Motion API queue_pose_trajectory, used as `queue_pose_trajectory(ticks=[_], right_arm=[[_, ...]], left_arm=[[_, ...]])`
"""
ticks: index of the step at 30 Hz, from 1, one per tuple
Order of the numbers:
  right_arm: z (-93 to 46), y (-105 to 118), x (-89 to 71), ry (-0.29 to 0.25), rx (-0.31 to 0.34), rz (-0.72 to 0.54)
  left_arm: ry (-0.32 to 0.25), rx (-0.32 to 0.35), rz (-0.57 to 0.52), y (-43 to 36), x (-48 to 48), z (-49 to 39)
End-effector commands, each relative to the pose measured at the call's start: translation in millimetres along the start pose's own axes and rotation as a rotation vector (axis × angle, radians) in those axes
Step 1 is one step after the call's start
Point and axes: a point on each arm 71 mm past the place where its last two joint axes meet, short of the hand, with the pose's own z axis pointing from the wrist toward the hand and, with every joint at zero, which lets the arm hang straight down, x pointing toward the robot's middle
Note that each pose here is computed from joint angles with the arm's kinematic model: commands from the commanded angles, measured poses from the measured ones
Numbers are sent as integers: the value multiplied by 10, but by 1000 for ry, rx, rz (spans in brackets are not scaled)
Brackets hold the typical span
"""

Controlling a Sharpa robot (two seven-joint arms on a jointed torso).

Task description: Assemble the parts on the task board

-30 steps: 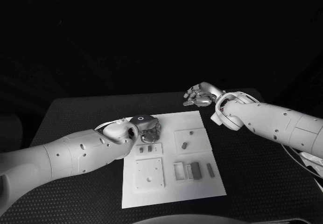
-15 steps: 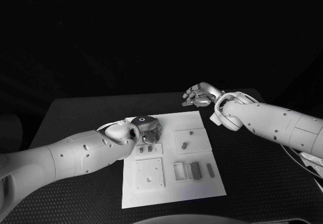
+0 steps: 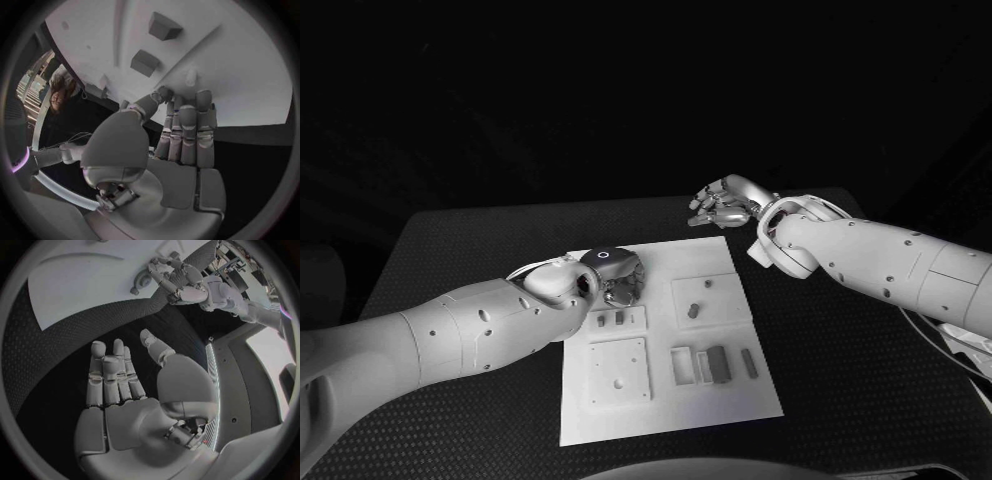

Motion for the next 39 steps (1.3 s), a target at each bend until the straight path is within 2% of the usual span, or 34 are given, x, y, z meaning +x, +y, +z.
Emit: queue_pose_trajectory(ticks=[1, 15, 28, 39], right_arm=[[0, 14, 8, 6, -12, 2], [6, 16, 12, 7, -12, 2], [5, 16, 11, 7, -12, 3], [7, 6, 7, 6, -10, 2]], left_arm=[[54, 23, 2, -66, 104, 5], [91, 34, 4, -86, 151, 3], [18, 12, -11, -31, 103, -30], [-24, -17, -79, 16, 70, -88]])
